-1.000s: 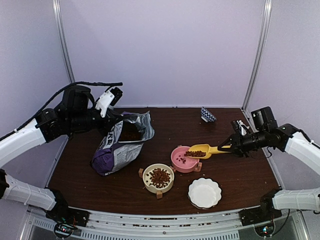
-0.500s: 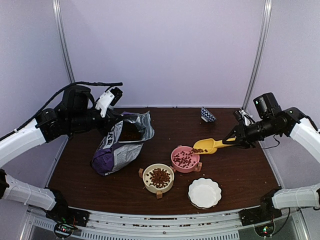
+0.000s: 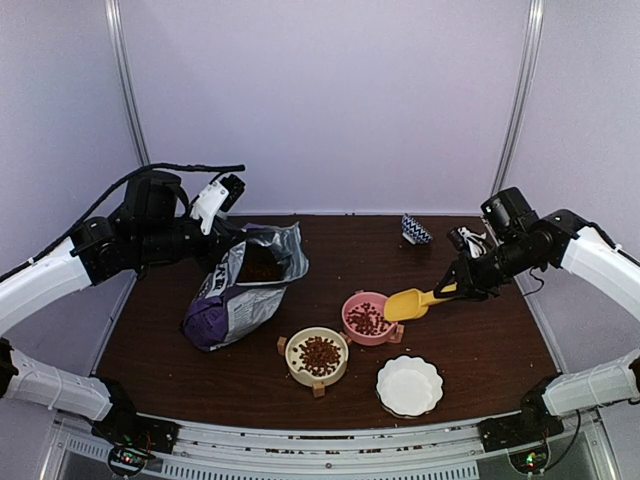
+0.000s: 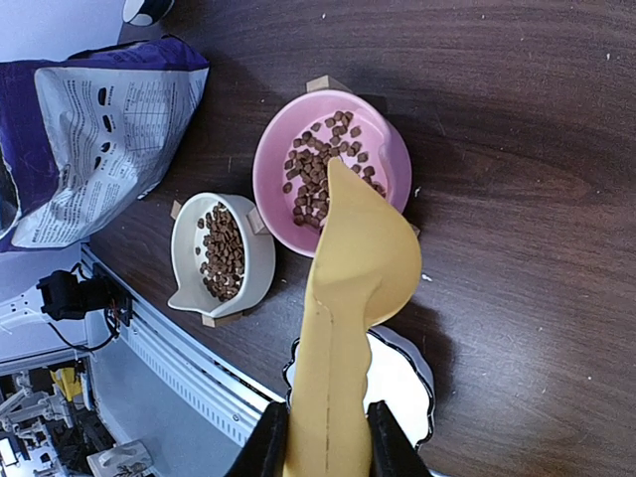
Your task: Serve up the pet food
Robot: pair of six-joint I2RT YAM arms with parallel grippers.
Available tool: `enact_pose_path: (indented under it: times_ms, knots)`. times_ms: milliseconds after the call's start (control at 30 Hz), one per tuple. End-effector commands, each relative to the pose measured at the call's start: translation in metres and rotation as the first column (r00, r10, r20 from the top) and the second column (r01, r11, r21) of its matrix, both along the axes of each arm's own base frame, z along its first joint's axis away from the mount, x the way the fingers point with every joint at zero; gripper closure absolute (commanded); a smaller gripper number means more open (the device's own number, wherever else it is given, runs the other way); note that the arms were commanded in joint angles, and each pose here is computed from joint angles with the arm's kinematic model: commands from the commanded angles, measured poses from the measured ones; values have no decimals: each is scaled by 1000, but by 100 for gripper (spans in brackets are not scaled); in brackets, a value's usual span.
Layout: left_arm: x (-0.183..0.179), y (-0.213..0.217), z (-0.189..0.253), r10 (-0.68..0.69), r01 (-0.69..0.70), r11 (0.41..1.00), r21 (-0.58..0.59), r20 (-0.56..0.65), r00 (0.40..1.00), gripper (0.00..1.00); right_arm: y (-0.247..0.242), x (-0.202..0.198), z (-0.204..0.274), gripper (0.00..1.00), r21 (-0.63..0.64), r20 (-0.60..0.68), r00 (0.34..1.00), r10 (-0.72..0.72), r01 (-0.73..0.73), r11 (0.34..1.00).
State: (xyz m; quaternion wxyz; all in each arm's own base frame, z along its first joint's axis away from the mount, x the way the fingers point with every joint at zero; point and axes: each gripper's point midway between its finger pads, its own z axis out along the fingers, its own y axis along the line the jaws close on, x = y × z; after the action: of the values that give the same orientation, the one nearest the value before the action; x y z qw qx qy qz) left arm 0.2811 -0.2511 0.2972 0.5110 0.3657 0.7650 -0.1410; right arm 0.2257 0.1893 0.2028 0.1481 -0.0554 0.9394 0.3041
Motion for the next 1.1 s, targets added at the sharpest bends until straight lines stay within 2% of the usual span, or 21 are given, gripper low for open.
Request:
enact_pose_path:
  times_ms: [0, 167, 300, 467, 600, 667, 767, 900, 1000, 1067]
  knots:
    - [6, 6, 10, 25, -25, 1000, -15, 34, 999, 100, -4, 8, 20, 95, -13, 98, 995, -8, 9, 1000]
    - [5, 4, 9, 15, -15, 1000, -17, 31, 999, 100, -2, 7, 38, 95, 25, 132, 991, -12, 9, 1000]
    - [-7, -7, 11, -75, 76, 996, -39, 25, 997, 100, 21, 9, 88, 94, 186, 252, 968, 5, -54, 981]
    - [-20, -23, 9, -190, 190, 980, -63, 2, 982, 100, 71, -11, 159, 94, 393, 407, 910, 83, -256, 883]
    - [-23, -31, 2, -224, 222, 973, -58, -29, 974, 100, 108, -32, 183, 94, 420, 488, 855, 177, -408, 810]
    - [-25, -33, 2, -240, 238, 969, -61, -35, 970, 100, 122, -32, 181, 93, 418, 492, 848, 197, -429, 801]
    - [-27, -35, 0, -248, 245, 968, -60, -37, 968, 100, 140, -18, 153, 93, 319, 460, 855, 239, -410, 855]
    - [-28, -37, -2, -254, 251, 966, -56, -42, 966, 100, 162, 2, 99, 94, 67, 379, 874, 303, -353, 933]
    - [-29, -39, -4, -261, 259, 964, -55, -49, 964, 100, 165, 29, 66, 95, -128, 344, 897, 276, -247, 961]
    - [-30, -40, -5, -266, 263, 963, -55, -55, 962, 100, 178, 40, 55, 95, -184, 348, 897, 273, -220, 958]
